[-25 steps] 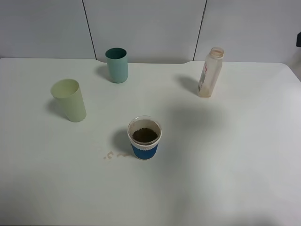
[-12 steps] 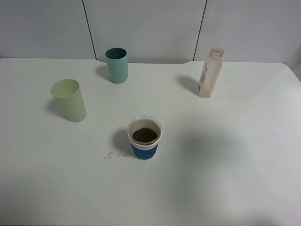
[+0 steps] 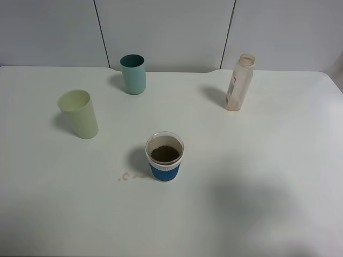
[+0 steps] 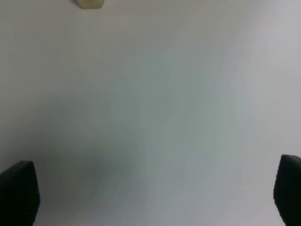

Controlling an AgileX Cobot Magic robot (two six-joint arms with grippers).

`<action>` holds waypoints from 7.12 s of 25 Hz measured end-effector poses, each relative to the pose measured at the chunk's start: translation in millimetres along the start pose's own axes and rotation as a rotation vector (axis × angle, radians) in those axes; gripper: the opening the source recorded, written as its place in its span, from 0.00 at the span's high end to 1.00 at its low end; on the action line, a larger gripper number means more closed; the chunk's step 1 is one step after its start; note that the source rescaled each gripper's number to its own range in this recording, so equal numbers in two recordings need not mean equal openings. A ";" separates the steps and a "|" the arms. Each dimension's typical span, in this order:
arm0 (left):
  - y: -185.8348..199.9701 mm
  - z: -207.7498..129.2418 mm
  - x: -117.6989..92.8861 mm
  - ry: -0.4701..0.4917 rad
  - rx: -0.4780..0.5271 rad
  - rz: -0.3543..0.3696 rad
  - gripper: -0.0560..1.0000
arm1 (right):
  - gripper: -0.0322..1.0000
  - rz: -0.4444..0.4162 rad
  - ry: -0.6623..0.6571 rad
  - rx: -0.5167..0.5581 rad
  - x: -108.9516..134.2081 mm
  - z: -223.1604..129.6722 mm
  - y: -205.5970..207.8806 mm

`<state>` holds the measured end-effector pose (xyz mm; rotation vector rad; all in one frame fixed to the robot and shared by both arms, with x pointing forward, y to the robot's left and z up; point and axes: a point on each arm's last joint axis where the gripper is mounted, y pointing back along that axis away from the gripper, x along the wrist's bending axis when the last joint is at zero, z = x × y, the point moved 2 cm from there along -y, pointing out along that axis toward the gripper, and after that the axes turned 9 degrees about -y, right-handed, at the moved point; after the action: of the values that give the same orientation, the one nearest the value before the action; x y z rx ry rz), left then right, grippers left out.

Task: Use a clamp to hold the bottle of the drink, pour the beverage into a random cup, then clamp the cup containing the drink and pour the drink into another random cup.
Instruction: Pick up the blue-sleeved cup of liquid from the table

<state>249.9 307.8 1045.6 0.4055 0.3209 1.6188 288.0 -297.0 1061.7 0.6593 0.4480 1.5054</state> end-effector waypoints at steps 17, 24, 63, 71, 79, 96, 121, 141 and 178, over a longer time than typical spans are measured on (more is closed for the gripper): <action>0.0 0.0 0.0 0.000 0.000 0.000 0.10 | 0.00 0.080 0.089 -0.097 0.7 -31.3 2.3; 0.0 0.0 0.0 0.000 0.000 0.000 0.10 | 0.00 0.095 0.085 -0.168 0.0 -35.2 10.4; 0.0 0.0 0.0 0.000 0.000 0.000 0.10 | 0.00 -0.020 0.000 -0.236 -4.2 -37.6 15.8; 0.0 0.0 0.0 0.000 0.000 0.000 0.10 | 0.00 -0.020 0.000 -0.236 -4.2 -37.6 15.8; 0.0 0.0 0.0 0.000 0.000 0.000 0.10 | 0.00 -0.020 0.000 -0.236 -4.2 -37.6 15.8; 0.0 0.0 0.0 0.000 0.000 0.000 0.10 | 0.00 -0.020 0.000 -0.236 -4.2 -37.6 15.8; -41.3 49.4 -33.8 -0.115 -0.033 -0.307 0.28 | 0.00 -0.020 0.000 -0.236 -4.2 -37.6 15.8; -74.1 35.8 -48.2 -0.199 0.085 -0.439 0.28 | 0.00 -0.020 0.000 -0.236 -4.2 -37.6 15.8; -146.4 -17.4 -117.3 -0.365 0.075 -0.613 0.29 | 0.00 -0.020 0.000 -0.236 -4.2 -37.6 15.8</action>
<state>380.6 204.5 957.6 0.5839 0.2002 0.9156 251.5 -297.4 1043.1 0.4675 0.2700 1.5112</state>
